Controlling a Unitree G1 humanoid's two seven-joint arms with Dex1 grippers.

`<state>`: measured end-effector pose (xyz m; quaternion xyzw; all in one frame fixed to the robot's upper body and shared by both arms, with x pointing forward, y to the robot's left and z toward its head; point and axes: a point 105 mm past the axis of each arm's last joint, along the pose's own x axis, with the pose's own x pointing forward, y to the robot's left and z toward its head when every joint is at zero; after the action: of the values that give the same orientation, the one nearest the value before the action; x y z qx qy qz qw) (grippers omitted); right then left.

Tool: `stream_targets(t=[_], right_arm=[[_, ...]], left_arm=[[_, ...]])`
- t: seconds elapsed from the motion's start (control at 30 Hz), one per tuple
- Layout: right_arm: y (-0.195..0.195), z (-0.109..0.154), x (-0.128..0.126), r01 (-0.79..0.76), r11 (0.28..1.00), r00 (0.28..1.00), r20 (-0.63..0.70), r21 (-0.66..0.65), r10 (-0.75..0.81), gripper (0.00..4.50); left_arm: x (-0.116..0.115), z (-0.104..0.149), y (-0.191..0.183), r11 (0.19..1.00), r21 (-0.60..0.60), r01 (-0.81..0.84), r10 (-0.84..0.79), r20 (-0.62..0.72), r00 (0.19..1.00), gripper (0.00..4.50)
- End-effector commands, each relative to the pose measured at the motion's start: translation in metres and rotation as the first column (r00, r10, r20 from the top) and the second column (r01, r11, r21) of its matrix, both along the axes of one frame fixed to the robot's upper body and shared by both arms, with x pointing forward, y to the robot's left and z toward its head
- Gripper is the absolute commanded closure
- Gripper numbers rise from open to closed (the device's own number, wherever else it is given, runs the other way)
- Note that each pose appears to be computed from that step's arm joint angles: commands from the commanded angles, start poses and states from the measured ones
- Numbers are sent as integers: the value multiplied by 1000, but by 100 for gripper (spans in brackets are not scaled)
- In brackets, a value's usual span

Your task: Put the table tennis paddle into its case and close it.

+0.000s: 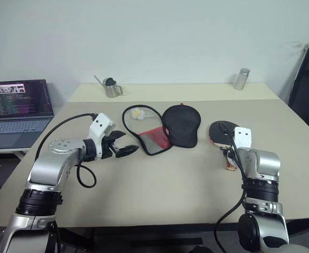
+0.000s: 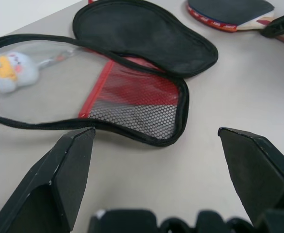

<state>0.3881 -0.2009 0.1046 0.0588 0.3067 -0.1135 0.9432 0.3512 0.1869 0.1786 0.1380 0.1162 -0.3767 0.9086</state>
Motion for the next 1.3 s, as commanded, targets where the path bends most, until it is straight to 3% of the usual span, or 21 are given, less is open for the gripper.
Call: stream_targets(t=[0.03, 0.23, 0.33, 0.43, 0.53, 0.67, 0.87, 1.3], right_arm=[[-9, 20, 10, 37, 999, 998, 60, -16, -36, 343], [6, 88, 33, 4, 1000, 973, 232, -27, 2, 343], [10, 96, 37, -8, 1000, 969, 248, -27, 14, 343], [49, 127, 65, -90, 996, 938, 335, -10, 88, 343], [73, 136, 79, -134, 991, 923, 362, -2, 126, 343], [130, 129, 91, -249, 969, 894, 385, 0, 229, 343], [169, 100, 89, -313, 950, 885, 364, 4, 291, 343], [176, 65, 84, -313, 950, 900, 317, -8, 299, 343]], left_arm=[[-2, 18, 4, 1000, 0, -8, 8, 69, 998, 4], [-2, 20, 9, 1000, 1, -26, 26, 76, 997, 4], [-1, 20, 9, 1000, 0, -29, 28, 77, 997, 4], [0, 19, 8, 1000, -3, -30, 30, 79, 996, 4], [0, 19, 7, 1000, -5, -31, 31, 80, 996, 4], [-5, 16, 7, 999, -7, -38, 39, 73, 997, 4], [-14, 15, 11, 998, -7, -68, 68, 70, 995, 4], [-31, 16, 17, 993, 2, -114, 114, 59, 992, 4]])
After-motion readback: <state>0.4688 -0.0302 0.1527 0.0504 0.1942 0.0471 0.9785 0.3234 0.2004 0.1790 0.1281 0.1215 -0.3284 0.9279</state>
